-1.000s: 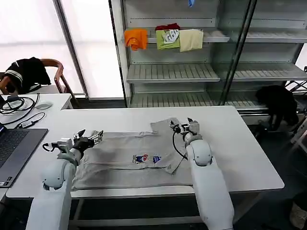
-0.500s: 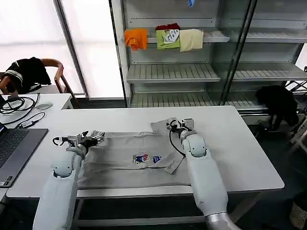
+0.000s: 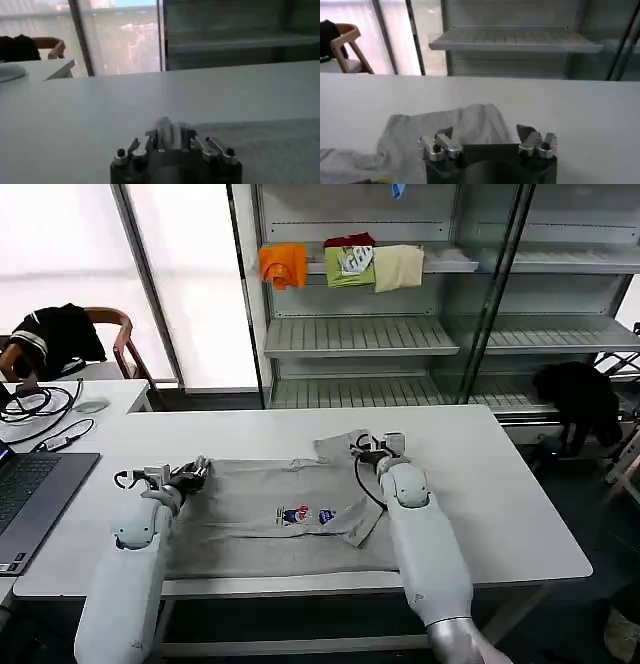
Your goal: Fold and organize the clothes.
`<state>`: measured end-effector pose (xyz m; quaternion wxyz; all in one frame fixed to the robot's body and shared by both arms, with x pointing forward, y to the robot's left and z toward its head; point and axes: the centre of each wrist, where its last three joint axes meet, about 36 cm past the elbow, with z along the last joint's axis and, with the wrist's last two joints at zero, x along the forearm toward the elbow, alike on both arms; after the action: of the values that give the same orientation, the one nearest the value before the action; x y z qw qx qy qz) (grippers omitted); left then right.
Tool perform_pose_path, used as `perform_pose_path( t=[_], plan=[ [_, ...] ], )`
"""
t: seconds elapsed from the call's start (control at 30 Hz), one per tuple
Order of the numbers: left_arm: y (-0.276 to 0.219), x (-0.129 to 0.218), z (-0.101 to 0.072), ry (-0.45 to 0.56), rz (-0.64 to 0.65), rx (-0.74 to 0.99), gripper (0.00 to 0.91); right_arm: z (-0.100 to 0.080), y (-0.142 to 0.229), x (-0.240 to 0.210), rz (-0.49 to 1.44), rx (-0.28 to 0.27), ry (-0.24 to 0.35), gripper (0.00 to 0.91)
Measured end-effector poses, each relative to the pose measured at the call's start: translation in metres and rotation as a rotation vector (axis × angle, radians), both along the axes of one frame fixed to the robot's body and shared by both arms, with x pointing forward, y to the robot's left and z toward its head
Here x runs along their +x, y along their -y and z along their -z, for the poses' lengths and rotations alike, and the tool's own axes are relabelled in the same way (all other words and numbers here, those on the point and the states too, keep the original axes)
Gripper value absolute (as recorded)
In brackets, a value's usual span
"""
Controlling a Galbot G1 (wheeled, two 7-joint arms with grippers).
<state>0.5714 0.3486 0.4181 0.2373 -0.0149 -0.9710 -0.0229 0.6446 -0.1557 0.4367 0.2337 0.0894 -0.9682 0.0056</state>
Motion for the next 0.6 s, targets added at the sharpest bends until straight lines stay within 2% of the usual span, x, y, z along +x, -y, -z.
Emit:
perform_pose_path(
  t=[0.33,0.6],
  plan=[
    [-0.0025,-0.0024,0.0037,-0.006,0.004,-0.027,0.01,0.0046,-0.0022,-0.0009,-0.019,0.009,-0.004,0.0],
    [-0.0042,-0.0065,0.0031,0.004,0.007,-0.078,0.0,0.0106,-0.0017,-0.007,-0.002,0.014,0.044,0.0]
  ],
)
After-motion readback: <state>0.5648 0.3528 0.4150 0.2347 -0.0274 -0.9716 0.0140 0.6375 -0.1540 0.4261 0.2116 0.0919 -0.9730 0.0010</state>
